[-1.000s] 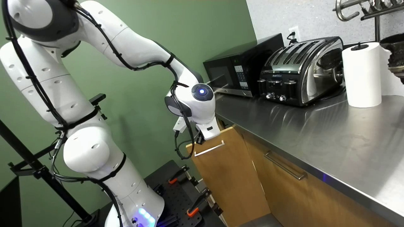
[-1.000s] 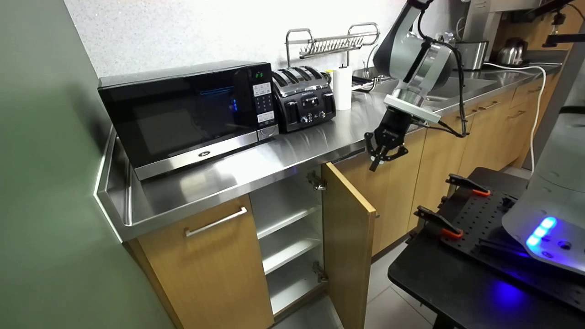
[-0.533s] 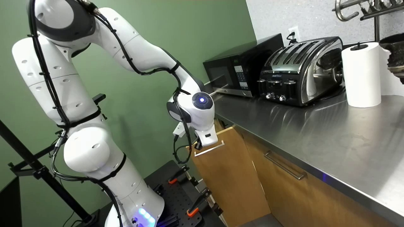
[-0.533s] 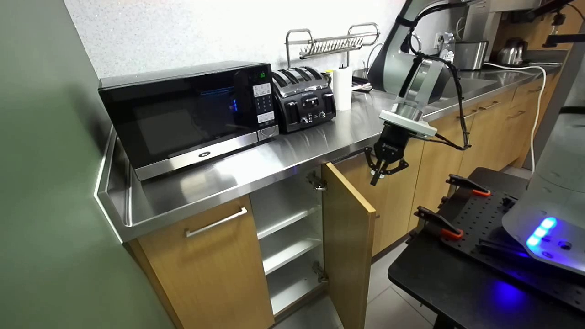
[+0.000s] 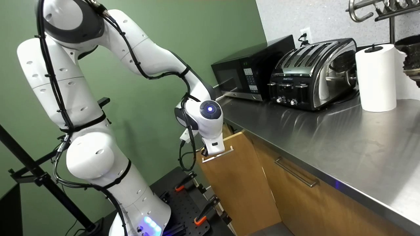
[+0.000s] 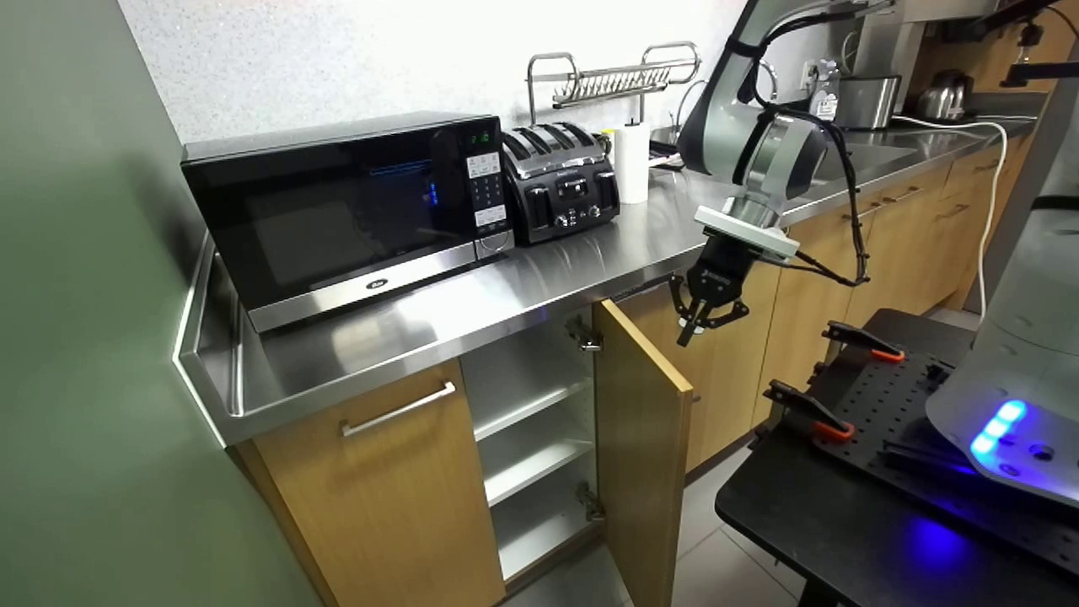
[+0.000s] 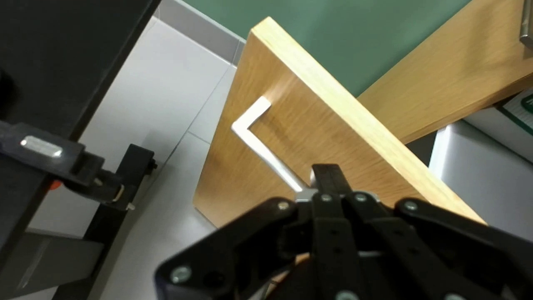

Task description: Close the second cupboard door from the left

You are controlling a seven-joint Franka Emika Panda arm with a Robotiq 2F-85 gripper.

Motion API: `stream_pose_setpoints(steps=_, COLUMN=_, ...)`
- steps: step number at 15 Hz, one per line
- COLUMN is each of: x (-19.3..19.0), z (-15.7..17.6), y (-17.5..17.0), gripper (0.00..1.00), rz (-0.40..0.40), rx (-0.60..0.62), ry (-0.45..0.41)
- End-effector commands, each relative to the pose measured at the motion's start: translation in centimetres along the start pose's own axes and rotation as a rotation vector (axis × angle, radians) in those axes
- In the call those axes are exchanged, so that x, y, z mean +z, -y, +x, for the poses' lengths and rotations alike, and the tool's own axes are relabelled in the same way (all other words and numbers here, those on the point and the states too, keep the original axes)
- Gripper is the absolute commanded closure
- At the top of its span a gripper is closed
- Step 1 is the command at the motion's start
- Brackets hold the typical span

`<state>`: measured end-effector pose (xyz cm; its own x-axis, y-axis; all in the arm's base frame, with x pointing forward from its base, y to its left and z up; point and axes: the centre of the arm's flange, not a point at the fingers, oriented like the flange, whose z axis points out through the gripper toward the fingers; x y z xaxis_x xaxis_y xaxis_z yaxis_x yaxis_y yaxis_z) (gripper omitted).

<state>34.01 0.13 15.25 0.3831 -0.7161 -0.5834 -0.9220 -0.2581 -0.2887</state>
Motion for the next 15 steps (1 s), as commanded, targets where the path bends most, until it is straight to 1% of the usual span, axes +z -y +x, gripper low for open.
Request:
stream_pose_setpoints(steps=1, x=2.4, z=0.8, y=0.3, gripper=1.0, rz=0.065, rx=0.087, ry=0.036)
stream_pose_setpoints(steps=4, x=4.4, z=0.9, y=0.8, gripper=1.0, rz=0.106, rx=0.154, ry=0.072)
stream_pose_setpoints(steps=9, x=8.6, z=0.8, y=2.0, gripper=1.0, rz=0.149, rx=0.25, ry=0.161)
stream_pose_setpoints(steps=12, x=11.1, z=0.4, y=3.2, gripper=1.0, rz=0.189, rx=0.282, ry=0.227)
stream_pose_setpoints(steps=15, x=12.8, z=0.3, y=5.2, gripper=1.0, rz=0.25, rx=0.286, ry=0.257)
